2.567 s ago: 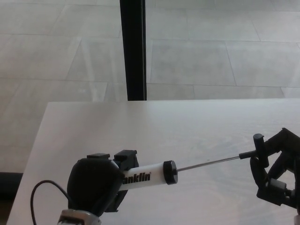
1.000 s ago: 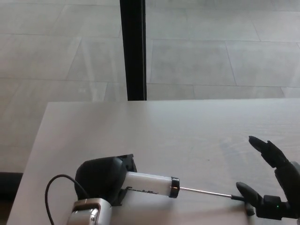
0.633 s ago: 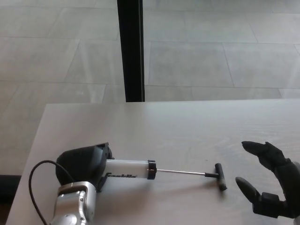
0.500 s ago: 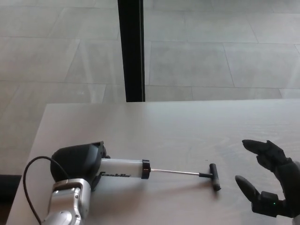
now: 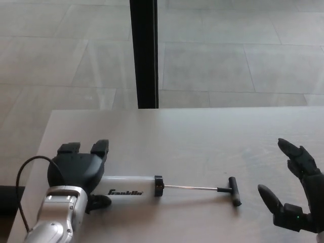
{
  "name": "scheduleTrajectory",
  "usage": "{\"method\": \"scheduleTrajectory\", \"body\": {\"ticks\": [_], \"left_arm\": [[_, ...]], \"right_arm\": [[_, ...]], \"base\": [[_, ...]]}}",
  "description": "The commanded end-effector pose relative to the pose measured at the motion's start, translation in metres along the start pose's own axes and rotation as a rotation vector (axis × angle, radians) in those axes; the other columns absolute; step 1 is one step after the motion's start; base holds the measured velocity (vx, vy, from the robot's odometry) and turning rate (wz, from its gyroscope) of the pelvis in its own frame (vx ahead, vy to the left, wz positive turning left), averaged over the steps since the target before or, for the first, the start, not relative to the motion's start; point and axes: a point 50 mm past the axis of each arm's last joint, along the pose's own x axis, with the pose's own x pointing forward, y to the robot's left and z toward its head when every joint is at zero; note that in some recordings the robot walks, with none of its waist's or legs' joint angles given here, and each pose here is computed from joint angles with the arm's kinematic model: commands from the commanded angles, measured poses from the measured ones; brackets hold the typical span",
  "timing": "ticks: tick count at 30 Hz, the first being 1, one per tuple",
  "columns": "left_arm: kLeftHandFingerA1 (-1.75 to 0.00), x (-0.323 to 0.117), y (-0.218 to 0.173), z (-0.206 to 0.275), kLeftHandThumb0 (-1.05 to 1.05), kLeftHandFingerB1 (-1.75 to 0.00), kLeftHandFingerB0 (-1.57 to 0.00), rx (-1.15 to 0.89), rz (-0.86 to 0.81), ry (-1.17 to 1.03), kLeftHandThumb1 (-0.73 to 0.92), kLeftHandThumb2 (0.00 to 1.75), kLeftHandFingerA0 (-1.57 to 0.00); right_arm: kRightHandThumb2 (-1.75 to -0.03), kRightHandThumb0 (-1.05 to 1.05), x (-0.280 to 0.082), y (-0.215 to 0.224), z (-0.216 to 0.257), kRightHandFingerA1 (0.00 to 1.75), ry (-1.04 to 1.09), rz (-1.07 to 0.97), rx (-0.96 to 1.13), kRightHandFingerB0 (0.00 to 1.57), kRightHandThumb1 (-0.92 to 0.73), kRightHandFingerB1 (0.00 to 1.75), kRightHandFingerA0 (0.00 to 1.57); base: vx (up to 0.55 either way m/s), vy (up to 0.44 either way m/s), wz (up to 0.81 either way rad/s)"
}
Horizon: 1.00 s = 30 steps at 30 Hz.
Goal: The robot uses its left hand to lift the air pump kept on the middle of the desk and use the right hand to pull out the handle
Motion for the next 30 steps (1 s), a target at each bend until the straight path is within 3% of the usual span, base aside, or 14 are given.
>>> {"method": "scheduleTrajectory", "body": {"ticks": [1,4,5,6,7,8,11,12,14,15,24,25,26,30], "left_arm": [[0.0,-0.015,0.018,0.004,-0.94,0.0,0.0,-0.088,-0.253,-0.214,0.53,0.57,0.0],[0.0,-0.019,0.036,0.004,-0.97,0.0,0.0,-0.291,-0.236,-0.287,0.56,0.58,0.0],[0.0,-0.022,0.053,-0.001,-0.96,0.0,0.0,-0.532,-0.218,-0.357,0.64,0.6,0.0],[0.0,-0.022,0.07,-0.007,-0.96,0.0,0.0,-0.738,-0.203,-0.397,0.7,0.62,0.0],[0.0,-0.022,0.072,-0.008,-0.96,0.0,0.0,-0.761,-0.202,-0.404,0.7,0.62,0.0],[-0.15,-0.023,0.075,-0.01,-1.03,0.0,0.0,-0.786,-0.193,-0.411,0.62,1.07,0.0],[-0.28,-0.034,0.101,-0.044,-0.91,-0.24,-0.04,-1.116,-0.03,-0.457,0.69,1.11,-0.01],[-0.32,-0.037,0.103,-0.052,-0.87,-0.24,-0.09,-1.152,-0.017,-0.435,0.85,0.66,-0.04],[-0.34,-0.043,0.107,-0.07,-0.83,-0.24,-0.11,-1.206,0.032,-0.399,0.86,0.66,-0.05],[-0.32,-0.052,0.105,-0.1,-0.84,-0.28,-0.02,-1.359,0.07,-0.367,0.68,1.07,0.0],[-0.51,-0.123,0.063,-0.211,-0.79,-0.38,0.0,-1.617,0.262,-0.035,0.69,1.09,-0.06],[-0.51,-0.141,0.051,-0.231,-0.37,-0.49,0.0,-1.608,0.292,0.081,0.51,1.1,-0.01],[-0.43,-0.161,0.038,-0.252,-0.77,-0.31,-0.21,-1.633,0.332,0.22,0.85,0.65,-0.21],[-0.48,-0.219,0.001,-0.285,-0.73,-0.34,-0.27,-1.649,0.423,0.542,0.82,0.65,-0.27]], "right_arm": [[-0.99,-0.87,0.002,-0.011,0.002,0.14,-0.033,-0.113,0.007,0.02,-0.59,0.16,0.01],[-1.0,-0.93,0.004,-0.012,0.002,0.09,-0.036,-0.105,0.018,0.02,-0.63,0.1,0.0],[-0.63,-0.86,0.006,-0.012,0.004,0.17,-0.036,-0.087,0.023,0.0,-0.76,0.2,0.0],[-1.02,-0.99,0.01,-0.015,0.007,0.07,-0.04,-0.076,0.034,0.0,-0.68,0.04,0.0],[-1.02,-0.99,0.011,-0.015,0.008,0.07,-0.041,-0.074,0.035,0.0,-0.68,0.04,0.0],[-0.64,-0.86,0.012,-0.016,0.01,0.11,-0.042,-0.072,0.037,0.0,-0.78,0.18,0.0],[-0.64,-0.81,0.026,-0.042,0.033,0.08,-0.088,-0.089,0.105,0.0,-0.78,0.18,0.0],[-1.03,-0.96,0.028,-0.05,0.037,0.05,-0.088,-0.103,0.097,0.0,-0.71,0.04,0.0],[-1.06,-0.97,0.036,-0.072,0.048,0.1,-0.09,-0.138,0.089,0.0,-0.72,0.04,0.0],[-1.05,-0.94,0.041,-0.104,0.054,0.13,-0.115,-0.18,0.119,0.01,-0.73,0.04,0.0],[-1.0,-0.87,0.007,-0.208,0.012,0.23,0.019,-0.316,-0.015,0.05,-0.65,0.27,0.0],[-0.96,-0.78,-0.005,-0.227,-0.002,0.36,0.049,-0.345,-0.026,0.09,-0.59,0.37,0.02],[-0.64,-0.79,-0.019,-0.246,-0.014,0.39,0.101,-0.374,-0.065,0.16,-0.76,0.29,0.05],[-0.63,-0.78,-0.068,-0.28,-0.042,0.46,0.26,-0.435,-0.152,0.22,-0.77,0.31,0.16]], "base": [[0.0,0.0,0.0],[0.0,0.0,0.0],[0.0,0.0,0.0],[0.0,0.0,0.0],[0.0,0.0,0.0],[0.0,0.0,0.0],[0.0,0.0,0.0],[0.0,0.0,0.0],[0.0,0.0,0.0],[0.0,0.0,0.0],[0.0,0.0,0.0],[0.0,0.0,0.0],[0.0,0.0,0.0],[0.0,0.0,0.0]]}}
